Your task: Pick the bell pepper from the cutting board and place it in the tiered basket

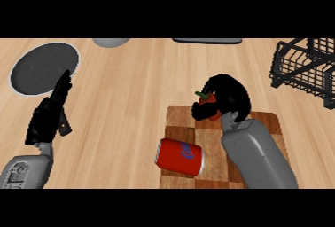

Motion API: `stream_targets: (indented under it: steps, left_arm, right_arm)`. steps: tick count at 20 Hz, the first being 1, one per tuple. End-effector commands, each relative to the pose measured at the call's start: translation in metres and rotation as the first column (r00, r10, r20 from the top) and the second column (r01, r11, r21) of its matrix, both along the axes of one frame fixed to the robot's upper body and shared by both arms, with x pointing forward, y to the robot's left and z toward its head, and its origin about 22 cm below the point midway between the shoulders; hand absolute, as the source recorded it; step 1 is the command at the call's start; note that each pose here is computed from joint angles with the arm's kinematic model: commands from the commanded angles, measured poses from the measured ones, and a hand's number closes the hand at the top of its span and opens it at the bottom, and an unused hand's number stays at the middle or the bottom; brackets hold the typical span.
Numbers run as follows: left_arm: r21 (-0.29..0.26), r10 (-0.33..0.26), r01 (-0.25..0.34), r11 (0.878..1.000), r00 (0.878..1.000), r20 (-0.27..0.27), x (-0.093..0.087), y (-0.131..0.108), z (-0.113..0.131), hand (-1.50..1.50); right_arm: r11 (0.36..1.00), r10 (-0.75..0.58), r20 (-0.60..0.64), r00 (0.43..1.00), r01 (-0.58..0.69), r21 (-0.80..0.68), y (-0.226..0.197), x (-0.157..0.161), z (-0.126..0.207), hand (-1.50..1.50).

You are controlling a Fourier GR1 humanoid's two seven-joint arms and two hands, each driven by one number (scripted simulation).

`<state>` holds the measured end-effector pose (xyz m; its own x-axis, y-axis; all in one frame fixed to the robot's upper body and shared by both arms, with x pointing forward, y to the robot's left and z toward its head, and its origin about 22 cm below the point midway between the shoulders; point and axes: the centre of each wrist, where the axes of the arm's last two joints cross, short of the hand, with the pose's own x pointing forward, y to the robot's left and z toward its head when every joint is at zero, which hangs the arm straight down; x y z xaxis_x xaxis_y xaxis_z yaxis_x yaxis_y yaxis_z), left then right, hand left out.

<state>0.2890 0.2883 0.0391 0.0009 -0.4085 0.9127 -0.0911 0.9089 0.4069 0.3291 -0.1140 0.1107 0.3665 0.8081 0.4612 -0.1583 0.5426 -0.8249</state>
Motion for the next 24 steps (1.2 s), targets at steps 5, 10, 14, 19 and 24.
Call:
stream_targets:
  steps: [5,10,14,19,24]
  left_arm:
    - [0.005,0.001,-0.001,1.0,1.0,0.002,-0.005,-0.003,-0.004,0.0]
    - [0.003,0.031,-0.031,1.0,0.999,-0.027,-0.006,0.006,-0.009,0.0]
    - [0.016,0.042,-0.041,0.999,0.999,-0.012,-0.003,0.002,0.013,0.0]
    - [0.006,0.039,-0.039,0.999,0.999,-0.009,0.002,0.015,0.005,0.0]
    - [-0.001,0.041,-0.041,0.999,0.999,-0.004,-0.007,0.01,0.001,0.0]
  right_arm:
    - [0.965,-0.247,0.471,0.847,0.259,0.04,0.022,0.04,0.066,1.5]
    - [0.951,-0.274,0.602,0.75,0.303,0.056,0.024,0.049,0.138,1.5]
    - [0.917,-0.268,0.621,0.736,0.392,-0.07,0.009,0.066,0.162,1.5]
    - [0.916,-0.248,0.579,0.777,0.383,-0.122,-0.011,0.081,0.178,1.5]
    - [0.94,-0.268,0.585,0.766,0.342,-0.017,-0.055,0.087,0.186,1.5]
